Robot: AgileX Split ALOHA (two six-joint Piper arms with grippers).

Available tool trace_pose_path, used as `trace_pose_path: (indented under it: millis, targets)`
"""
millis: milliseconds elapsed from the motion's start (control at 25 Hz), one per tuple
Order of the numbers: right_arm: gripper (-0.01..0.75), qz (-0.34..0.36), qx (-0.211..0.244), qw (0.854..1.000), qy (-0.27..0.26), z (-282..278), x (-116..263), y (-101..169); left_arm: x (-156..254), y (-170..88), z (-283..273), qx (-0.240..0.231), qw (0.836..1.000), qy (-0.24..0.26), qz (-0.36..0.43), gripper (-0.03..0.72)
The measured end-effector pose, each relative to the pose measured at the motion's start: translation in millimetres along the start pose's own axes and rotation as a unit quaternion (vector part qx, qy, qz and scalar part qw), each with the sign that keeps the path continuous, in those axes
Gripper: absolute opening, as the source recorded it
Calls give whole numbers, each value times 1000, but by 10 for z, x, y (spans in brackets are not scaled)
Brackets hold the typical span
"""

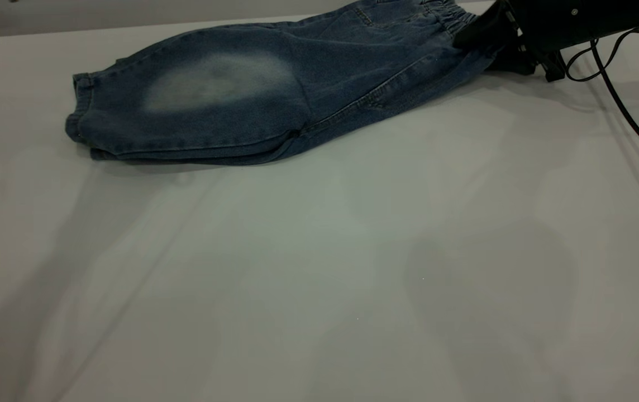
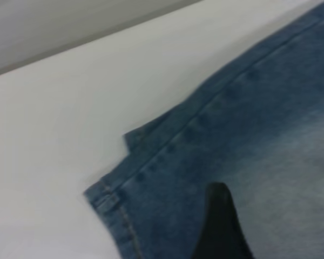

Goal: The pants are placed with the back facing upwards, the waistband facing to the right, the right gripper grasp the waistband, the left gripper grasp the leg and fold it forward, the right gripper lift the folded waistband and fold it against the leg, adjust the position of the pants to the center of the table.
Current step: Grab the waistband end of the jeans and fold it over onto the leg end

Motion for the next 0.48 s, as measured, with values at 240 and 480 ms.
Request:
trace_pose_path:
  millis: [240, 480]
  targets:
    - [75, -16, -2, 1000, 6, -2, 14, 8, -53, -146, -2, 14, 1000, -2, -9, 468]
    - [75, -21, -2, 1000, 10, -7, 18, 13, -164, -275, 204, 20, 999, 41, -10, 468]
Point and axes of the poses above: a point on each arm's last joint axis where the gripper is mounted, z pointing out along that axis toward the gripper, y along the wrist's bending axis when the last joint is at zero, x = y × z, the point moved 4 cm from there along z, pointing out along that axis toward the gripper, and after that the axes turned 15 degrees about -z, right-handed, at the moved point
